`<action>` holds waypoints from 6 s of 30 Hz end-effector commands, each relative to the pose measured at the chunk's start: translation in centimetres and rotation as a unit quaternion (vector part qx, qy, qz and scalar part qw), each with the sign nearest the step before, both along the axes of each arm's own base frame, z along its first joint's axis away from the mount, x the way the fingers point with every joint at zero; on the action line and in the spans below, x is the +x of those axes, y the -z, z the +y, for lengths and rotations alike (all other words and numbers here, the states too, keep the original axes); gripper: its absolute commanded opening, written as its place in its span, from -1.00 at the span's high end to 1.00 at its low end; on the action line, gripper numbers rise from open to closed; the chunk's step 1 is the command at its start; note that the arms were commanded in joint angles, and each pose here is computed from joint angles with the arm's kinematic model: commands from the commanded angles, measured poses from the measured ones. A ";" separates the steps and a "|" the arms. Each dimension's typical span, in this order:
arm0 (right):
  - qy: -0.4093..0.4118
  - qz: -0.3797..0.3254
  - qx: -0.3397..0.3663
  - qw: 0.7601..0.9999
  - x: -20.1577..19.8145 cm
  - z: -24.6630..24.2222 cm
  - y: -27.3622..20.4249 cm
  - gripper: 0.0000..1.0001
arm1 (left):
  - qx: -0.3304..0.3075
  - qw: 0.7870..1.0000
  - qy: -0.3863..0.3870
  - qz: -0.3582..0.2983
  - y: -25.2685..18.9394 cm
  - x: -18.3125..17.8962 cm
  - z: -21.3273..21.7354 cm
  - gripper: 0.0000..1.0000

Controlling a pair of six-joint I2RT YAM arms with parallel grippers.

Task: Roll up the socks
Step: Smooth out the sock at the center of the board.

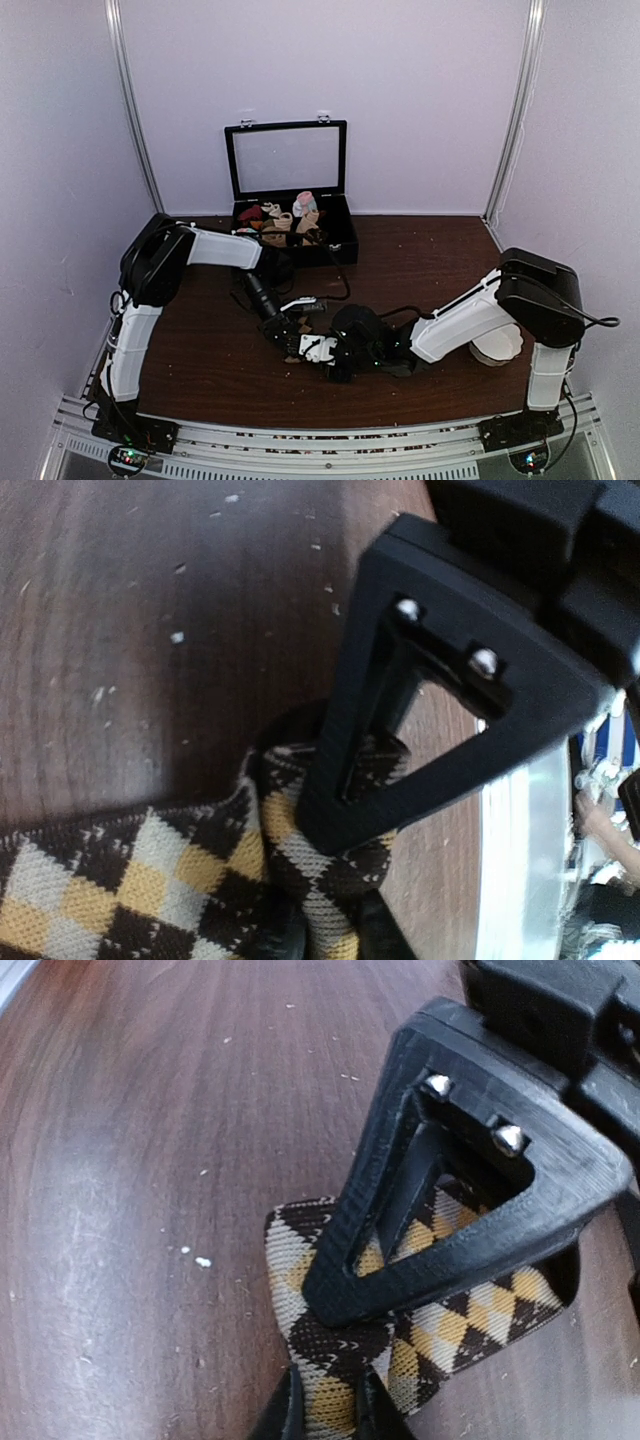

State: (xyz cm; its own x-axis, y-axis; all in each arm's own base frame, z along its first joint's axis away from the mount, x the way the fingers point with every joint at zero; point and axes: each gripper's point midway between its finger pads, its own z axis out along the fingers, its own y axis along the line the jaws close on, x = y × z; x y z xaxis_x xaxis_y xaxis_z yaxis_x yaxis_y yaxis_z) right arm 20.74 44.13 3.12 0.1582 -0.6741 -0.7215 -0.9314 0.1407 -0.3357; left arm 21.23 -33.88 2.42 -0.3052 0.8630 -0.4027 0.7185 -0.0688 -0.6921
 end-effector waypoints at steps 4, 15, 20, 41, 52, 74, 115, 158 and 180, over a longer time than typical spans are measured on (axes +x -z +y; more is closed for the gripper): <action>-0.009 0.065 -0.060 0.996 -1.9 -1.7 3.2 1.00 | 0.000 0.999 -0.006 -0.033 -1.4 1.5 1.1 -0.96; 0.034 0.162 -0.076 0.983 -5.2 -4.8 3.9 1.00 | 0.017 0.992 -0.037 -0.121 -3.1 4.3 2.2 -0.96; 0.056 0.189 -0.104 0.975 -6.6 -6.0 4.0 1.00 | 0.019 0.992 0.004 -0.121 -1.0 2.9 1.0 -0.96; 0.165 0.379 -0.186 0.891 -9.7 -7.3 9.3 1.00 | 0.022 0.968 -0.050 -0.243 -4.2 8.3 -1.5 -0.96; 0.248 0.532 -0.185 0.788 -10.9 -8.3 12.0 1.00 | 0.004 0.933 -0.086 -0.351 -11.8 11.2 -0.5 -0.96; 0.275 0.655 -0.073 0.700 -8.3 -7.9 11.3 1.00 | -0.061 0.926 -0.001 -0.372 -9.4 0.7 3.2 -0.94; 0.295 0.550 -0.025 0.781 -6.4 -7.2 8.6 1.00 | 0.089 0.951 -0.097 -0.280 0.5 6.2 1.2 -0.07; 0.299 0.613 -0.183 0.708 -11.5 -9.6 13.9 1.00 | 0.055 0.952 -0.045 -0.299 0.3 7.5 -5.5 -0.05; 0.350 0.658 -0.196 0.637 -12.0 -12.2 12.5 1.00 | -0.108 0.893 -0.100 -0.425 -15.1 9.2 -0.6 -0.72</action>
State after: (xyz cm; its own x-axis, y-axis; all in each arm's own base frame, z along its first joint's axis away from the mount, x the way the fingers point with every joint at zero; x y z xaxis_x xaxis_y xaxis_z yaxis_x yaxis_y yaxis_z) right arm 13.51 42.55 1.28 -0.8254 -0.5464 -0.1423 -0.3925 0.3741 0.8402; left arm 35.58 -34.93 17.39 -0.0493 0.7200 -0.6922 0.9622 0.2200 0.1603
